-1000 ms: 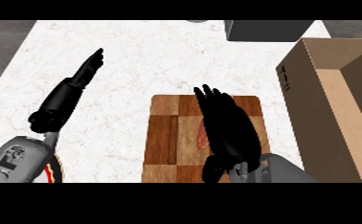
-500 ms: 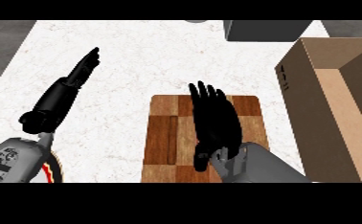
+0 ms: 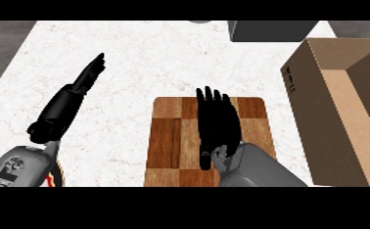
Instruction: Pick the sweet potato from the cutting board and place it in the cardboard box
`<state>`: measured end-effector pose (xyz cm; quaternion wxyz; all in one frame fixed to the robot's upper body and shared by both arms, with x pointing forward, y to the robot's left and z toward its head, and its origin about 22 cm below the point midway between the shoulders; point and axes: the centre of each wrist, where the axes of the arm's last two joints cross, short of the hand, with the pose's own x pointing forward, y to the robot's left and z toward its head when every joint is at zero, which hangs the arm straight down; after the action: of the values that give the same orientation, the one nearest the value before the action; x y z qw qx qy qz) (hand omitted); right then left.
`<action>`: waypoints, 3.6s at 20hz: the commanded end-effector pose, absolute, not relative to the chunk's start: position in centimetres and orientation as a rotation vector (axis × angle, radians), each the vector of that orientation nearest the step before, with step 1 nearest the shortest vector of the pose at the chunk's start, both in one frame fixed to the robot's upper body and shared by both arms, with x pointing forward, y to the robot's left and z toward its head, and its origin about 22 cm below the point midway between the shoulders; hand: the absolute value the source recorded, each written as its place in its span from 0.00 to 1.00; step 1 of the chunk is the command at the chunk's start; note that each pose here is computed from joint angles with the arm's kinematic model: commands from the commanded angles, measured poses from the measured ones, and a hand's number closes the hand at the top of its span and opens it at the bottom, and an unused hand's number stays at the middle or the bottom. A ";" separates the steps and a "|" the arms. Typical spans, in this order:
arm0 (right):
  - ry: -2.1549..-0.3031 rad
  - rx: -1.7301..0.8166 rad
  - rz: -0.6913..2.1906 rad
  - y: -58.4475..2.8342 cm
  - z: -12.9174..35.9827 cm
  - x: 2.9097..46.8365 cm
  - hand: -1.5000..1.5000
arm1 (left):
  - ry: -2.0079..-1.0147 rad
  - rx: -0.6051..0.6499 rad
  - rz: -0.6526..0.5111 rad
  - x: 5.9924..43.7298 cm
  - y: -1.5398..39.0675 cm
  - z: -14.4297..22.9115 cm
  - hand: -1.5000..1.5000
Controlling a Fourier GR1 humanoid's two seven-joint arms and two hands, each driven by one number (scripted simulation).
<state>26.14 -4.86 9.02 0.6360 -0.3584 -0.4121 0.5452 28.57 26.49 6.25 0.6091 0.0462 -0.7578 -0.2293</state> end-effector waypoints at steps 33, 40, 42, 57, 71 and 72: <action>-0.881 -0.906 1.313 -8.2 0.6 27.5 1.00 | -1.739 0.104 -0.525 28.7 27.9 6.7 0.50; -0.990 -1.011 1.320 -6.1 0.2 29.1 1.00 | -1.741 0.105 -0.517 28.1 25.6 6.4 0.50; -1.059 -1.026 1.322 -6.0 1.2 29.1 1.00 | -1.746 0.098 -0.543 27.5 27.1 6.6 0.50; -1.168 -1.365 0.878 -12.1 11.9 43.5 1.00 | -1.764 0.080 -0.536 29.8 25.7 6.5 0.50; -1.087 -1.600 0.144 -19.9 19.1 43.2 1.00 | -1.739 0.095 -0.526 29.0 27.0 5.6 0.50; -1.076 -1.616 0.115 -21.3 19.2 42.9 1.00 | -1.740 0.107 -0.520 28.6 27.7 6.0 0.50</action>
<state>43.47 -17.77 18.47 0.5630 -0.6682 -0.4717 0.1183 29.16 27.30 6.46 0.6119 0.0448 -0.7557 -0.2291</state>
